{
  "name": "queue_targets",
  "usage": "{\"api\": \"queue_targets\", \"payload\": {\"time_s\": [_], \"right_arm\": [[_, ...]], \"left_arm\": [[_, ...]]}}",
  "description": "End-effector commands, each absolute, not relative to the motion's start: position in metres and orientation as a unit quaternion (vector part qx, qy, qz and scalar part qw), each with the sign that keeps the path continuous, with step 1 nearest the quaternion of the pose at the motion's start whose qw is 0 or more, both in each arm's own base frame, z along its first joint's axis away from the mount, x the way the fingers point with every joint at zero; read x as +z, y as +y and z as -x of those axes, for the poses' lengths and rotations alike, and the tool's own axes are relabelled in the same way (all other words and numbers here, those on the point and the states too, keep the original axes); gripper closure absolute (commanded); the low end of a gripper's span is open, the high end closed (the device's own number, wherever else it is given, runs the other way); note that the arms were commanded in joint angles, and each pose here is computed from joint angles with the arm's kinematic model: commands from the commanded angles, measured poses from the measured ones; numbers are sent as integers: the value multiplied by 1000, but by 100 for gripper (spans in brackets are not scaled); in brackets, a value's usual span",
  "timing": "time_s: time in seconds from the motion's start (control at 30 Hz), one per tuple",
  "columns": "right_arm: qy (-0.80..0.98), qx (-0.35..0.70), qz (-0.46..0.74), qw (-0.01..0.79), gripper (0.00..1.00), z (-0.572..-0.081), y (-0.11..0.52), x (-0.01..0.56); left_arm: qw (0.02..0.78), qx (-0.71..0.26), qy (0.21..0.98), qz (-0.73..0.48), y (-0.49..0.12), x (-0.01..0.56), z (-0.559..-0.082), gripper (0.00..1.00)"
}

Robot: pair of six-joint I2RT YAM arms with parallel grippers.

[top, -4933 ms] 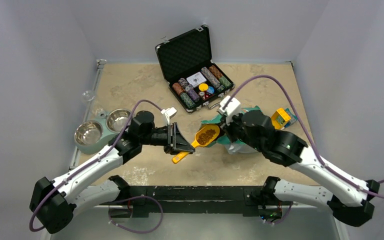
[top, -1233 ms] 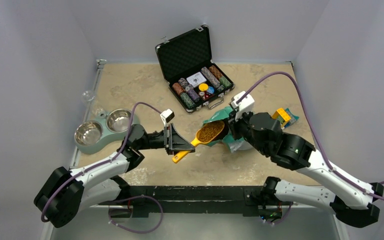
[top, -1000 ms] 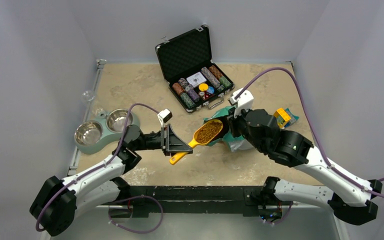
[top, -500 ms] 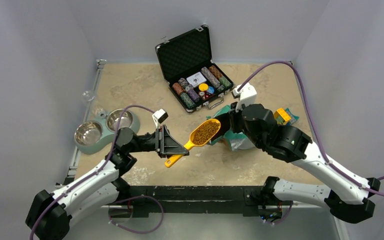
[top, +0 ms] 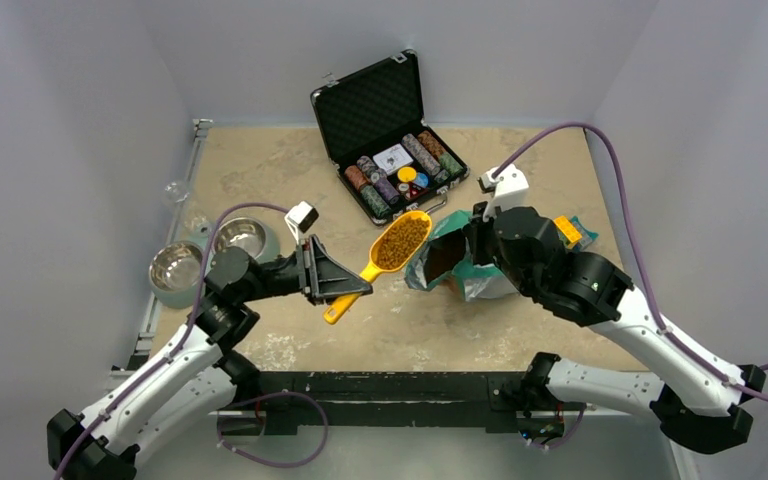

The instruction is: Serve the pet food

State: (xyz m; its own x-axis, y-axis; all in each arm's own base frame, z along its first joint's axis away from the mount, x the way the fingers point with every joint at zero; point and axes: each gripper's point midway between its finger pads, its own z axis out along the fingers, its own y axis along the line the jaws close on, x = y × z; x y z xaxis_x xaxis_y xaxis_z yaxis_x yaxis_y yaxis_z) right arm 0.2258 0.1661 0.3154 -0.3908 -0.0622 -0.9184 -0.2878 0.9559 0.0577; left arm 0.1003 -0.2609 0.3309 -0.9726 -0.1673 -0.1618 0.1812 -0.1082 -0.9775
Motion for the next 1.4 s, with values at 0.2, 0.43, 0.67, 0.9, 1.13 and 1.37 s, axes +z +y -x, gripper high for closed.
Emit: {"api": "queue_targets", "payload": {"time_s": [0.2,0.43,0.67,0.9,1.13,1.37], "right_arm": [[826,94,104,546,100,-216,144,316],[822,111,116,547,100,-211,147,318],[815,121,135,551,100,-207,147,322],[813,132,151,547,100,-200,148,319],[812,137,166,543,100,-197,149,314],[811,148,174,539,100,-192,152,312]], "left_arm": [[285,-716,628,110,-248,352,-175,100],[403,-651,609,206,-220,327,-226,100],[447,-594,610,275,-202,284,-259,100],[480,-543,588,360,-163,237,-270,100],[502,-514,540,437,-124,198,-271,100],[523,-493,497,486,-94,184,-274,100]]}}
